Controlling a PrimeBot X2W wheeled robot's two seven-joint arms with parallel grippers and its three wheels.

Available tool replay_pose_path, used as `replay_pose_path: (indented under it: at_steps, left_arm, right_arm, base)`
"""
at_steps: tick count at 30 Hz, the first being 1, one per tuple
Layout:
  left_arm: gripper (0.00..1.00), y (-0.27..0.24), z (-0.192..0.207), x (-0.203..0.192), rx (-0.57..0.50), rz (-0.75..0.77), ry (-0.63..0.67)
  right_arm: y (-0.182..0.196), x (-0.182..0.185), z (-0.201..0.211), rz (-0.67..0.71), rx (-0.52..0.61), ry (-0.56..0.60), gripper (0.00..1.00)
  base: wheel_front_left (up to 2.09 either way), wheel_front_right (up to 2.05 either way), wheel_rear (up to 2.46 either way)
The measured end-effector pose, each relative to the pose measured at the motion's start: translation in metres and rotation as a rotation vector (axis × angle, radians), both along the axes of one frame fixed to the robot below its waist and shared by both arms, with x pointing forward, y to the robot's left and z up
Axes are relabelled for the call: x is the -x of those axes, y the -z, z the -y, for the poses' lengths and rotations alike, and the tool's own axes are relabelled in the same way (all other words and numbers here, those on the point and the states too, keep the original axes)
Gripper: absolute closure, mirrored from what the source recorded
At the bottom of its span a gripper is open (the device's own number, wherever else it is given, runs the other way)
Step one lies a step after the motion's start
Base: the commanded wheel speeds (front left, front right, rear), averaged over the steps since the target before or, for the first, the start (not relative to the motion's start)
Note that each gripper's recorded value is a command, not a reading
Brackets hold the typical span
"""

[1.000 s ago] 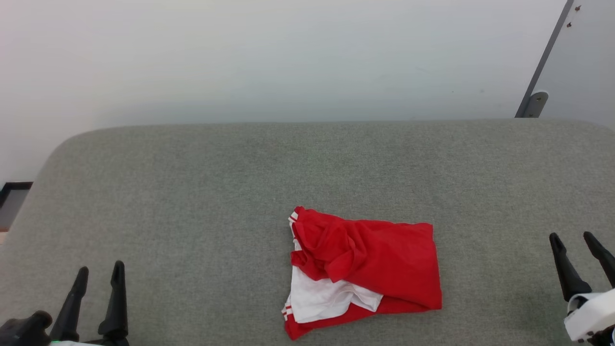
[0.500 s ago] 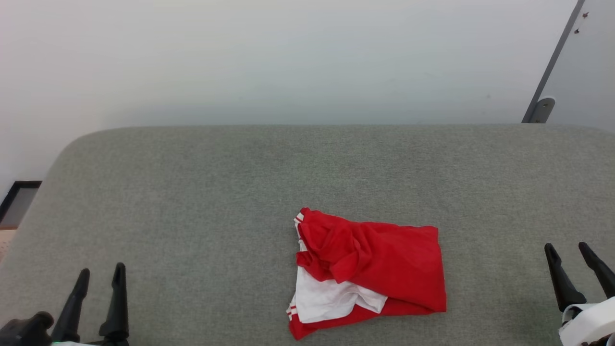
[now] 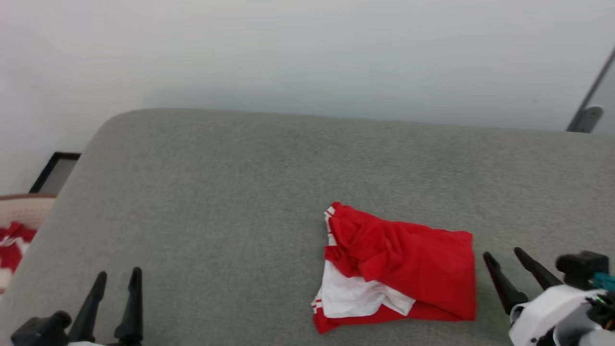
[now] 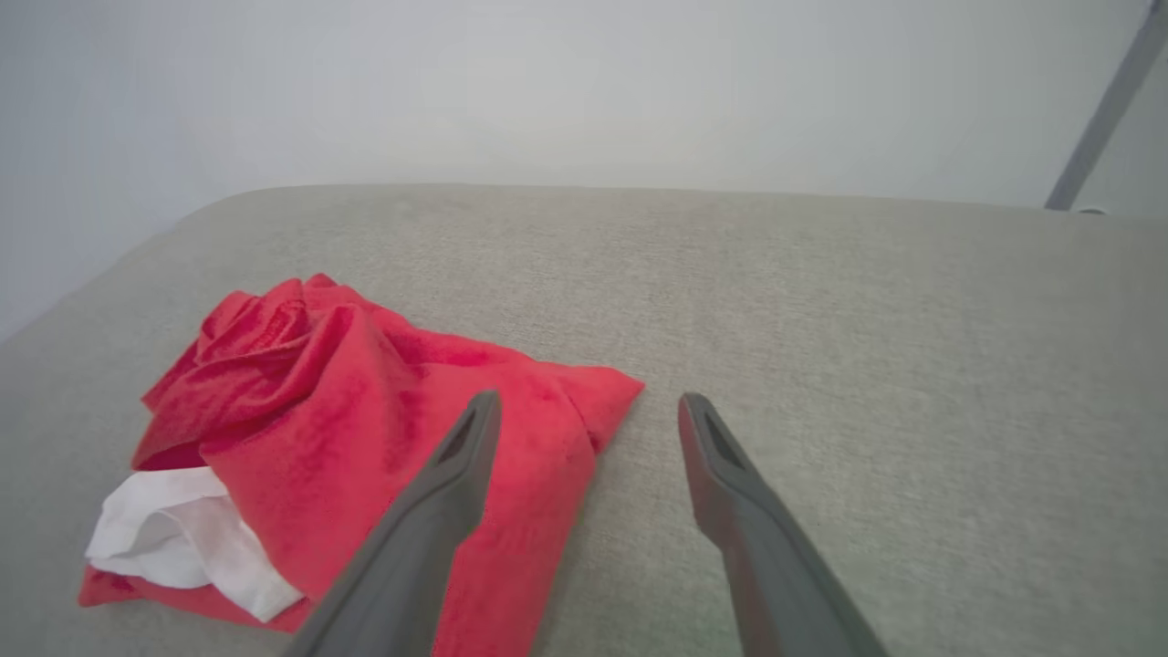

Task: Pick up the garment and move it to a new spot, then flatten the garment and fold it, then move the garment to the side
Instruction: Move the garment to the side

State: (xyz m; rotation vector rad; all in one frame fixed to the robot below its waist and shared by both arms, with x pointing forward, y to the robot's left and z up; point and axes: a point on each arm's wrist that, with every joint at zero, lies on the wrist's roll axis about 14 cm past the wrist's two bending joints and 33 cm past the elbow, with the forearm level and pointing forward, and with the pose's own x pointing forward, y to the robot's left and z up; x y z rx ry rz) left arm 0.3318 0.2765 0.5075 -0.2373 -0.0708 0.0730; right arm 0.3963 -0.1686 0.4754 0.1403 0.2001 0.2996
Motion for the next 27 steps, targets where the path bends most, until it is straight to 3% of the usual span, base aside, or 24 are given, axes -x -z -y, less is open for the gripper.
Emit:
replay_pose_path:
  at_steps: [12, 27]
  left_arm:
    - [0.00, 0.013, -0.015, 0.018, 0.016, -0.040, -0.073]
    - [0.00, 0.021, -0.015, 0.017, 0.031, -0.063, -0.087]
  right_arm:
    - [0.057, -0.020, -0.032, -0.316, 0.092, -0.103, 0.00]
    - [0.091, -0.017, -0.038, -0.616, 0.072, -0.094, 0.00]
  base:
    - [0.00, 0.00, 0.00]
    - [0.00, 0.00, 0.00]
